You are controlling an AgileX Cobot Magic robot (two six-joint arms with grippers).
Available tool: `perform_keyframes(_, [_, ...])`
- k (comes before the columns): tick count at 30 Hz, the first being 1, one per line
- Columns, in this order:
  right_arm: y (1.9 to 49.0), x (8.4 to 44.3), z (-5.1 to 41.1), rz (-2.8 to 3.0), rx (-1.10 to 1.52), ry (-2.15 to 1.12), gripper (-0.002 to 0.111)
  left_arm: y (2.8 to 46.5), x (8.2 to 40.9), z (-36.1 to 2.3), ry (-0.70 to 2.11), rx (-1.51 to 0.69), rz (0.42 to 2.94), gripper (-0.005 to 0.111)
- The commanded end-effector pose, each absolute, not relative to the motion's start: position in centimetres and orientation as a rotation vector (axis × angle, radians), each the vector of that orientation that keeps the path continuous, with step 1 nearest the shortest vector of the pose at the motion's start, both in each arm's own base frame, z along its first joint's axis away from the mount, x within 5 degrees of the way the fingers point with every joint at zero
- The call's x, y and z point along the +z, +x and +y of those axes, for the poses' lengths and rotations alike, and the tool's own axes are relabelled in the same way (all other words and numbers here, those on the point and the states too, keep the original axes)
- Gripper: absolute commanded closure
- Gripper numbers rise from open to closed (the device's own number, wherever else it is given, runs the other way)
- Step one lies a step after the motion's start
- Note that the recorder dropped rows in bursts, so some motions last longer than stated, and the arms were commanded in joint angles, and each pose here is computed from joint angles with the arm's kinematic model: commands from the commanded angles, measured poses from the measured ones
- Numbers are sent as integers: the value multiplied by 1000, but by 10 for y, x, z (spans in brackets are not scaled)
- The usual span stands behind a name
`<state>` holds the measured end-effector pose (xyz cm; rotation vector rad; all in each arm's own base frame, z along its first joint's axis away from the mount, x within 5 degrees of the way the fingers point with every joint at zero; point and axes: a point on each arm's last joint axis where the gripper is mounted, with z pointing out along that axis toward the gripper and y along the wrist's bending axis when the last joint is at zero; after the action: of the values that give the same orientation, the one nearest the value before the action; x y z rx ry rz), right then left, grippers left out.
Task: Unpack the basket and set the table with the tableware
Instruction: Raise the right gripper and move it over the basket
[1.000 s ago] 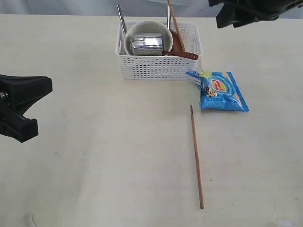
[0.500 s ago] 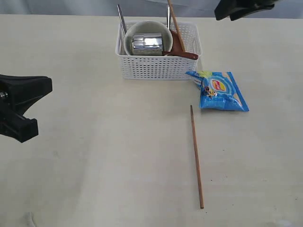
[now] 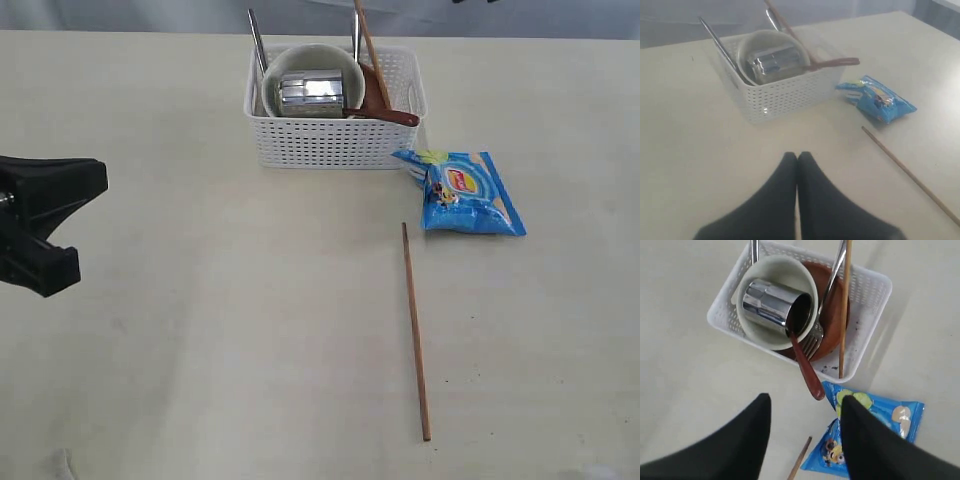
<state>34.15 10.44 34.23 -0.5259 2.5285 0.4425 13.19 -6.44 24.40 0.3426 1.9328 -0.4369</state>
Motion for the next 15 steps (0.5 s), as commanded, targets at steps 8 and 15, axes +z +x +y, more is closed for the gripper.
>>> perform_keyframes(8, [367, 292, 108, 2653, 436, -678, 52, 132, 243, -62, 307, -414, 1935, 107])
perform_keyframes(15, [381, 255, 118, 2633, 456, -938, 52, 132, 243, -62, 311, -410, 1933, 107])
